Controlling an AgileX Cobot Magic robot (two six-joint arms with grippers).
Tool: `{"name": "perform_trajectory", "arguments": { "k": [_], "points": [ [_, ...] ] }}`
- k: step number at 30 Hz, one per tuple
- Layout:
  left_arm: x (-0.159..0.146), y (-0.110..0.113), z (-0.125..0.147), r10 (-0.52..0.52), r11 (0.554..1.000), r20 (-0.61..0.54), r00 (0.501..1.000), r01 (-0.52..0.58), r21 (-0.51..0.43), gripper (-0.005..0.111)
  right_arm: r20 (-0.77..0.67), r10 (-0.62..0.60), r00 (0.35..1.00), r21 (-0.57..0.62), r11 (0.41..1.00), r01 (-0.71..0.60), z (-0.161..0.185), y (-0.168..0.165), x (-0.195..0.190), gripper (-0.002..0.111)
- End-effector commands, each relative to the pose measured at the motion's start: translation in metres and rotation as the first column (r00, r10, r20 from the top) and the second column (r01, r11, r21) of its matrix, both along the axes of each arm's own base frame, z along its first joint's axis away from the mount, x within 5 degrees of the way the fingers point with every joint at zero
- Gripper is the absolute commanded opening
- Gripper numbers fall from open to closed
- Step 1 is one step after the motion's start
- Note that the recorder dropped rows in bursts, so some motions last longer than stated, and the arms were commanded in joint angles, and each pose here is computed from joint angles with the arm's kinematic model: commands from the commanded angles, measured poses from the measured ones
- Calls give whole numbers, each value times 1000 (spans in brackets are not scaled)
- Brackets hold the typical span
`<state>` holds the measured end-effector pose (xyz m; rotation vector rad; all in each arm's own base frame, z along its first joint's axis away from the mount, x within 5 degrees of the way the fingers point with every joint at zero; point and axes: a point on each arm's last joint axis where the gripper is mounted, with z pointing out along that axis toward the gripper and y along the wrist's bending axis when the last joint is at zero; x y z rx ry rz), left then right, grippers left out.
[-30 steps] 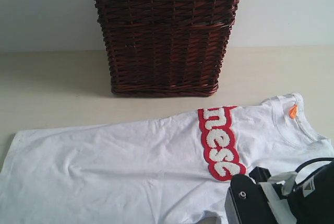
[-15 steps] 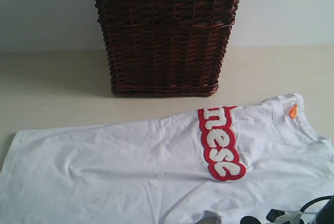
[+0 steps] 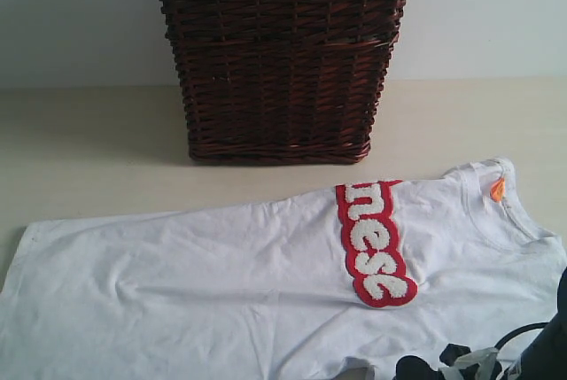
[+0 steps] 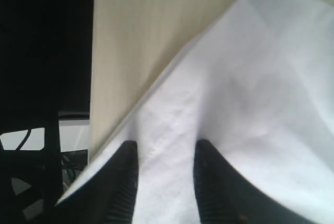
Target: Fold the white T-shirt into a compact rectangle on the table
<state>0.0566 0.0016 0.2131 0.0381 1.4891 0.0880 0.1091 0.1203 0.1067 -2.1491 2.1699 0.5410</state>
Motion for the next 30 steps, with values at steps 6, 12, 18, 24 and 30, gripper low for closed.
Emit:
{"name": "perform_trajectory", "arguments": {
  "k": [6, 12, 18, 24, 30],
  "points": [
    [-1, 0, 0, 1, 1000, 6, 1000, -1, -13, 0, 80, 22, 997, -75, 997, -16, -17, -9, 4, 4],
    [-1, 0, 0, 1, 1000, 6, 1000, -1, -13, 0, 233, 6, 972, -34, 999, 2, -3, -9, 13, 0],
    [-1, 0, 0, 1, 1000, 6, 1000, -1, -13, 0, 207, 167, 964, 60, 981, -182, 29, -11, -9, 29],
    [-1, 0, 0, 1, 1000, 6, 1000, -1, -13, 0, 170, 108, 980, 14, 994, -112, 15, -10, -3, 65],
    [-1, 0, 0, 1, 1000, 6, 1000, -1, -13, 0, 119, 104, 987, -24, 994, -102, 4, -10, -2, 60]
  ]
}}
